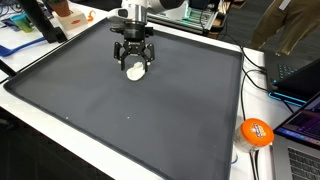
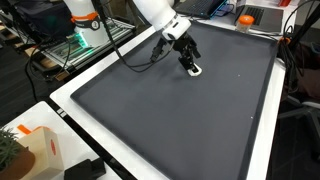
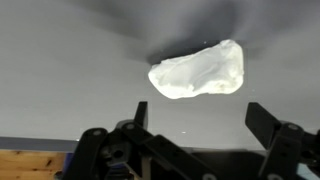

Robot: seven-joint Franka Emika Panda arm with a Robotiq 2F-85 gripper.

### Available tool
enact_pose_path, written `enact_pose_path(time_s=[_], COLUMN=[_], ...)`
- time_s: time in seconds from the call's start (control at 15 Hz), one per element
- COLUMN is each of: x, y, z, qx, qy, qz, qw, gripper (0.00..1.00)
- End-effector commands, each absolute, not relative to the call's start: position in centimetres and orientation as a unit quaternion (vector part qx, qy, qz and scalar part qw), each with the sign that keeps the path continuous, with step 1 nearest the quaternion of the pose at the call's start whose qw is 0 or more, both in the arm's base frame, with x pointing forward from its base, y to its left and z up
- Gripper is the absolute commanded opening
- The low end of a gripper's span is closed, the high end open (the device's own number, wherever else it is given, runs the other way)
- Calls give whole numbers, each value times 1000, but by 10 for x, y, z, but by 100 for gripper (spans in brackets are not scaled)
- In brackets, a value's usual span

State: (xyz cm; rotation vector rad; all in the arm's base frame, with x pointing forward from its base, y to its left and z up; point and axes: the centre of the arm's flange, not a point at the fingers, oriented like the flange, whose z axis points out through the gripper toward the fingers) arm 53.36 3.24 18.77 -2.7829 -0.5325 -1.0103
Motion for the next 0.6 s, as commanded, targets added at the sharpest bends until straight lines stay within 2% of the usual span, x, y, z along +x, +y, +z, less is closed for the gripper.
enact_pose_path(time_s=[0.0, 0.53], x=[524, 516], y=[29, 33], z=[179, 179], qx=[-915, -902], qy=[-192, -203], qz=[-349, -373], qw=[71, 81], gripper=[100, 100])
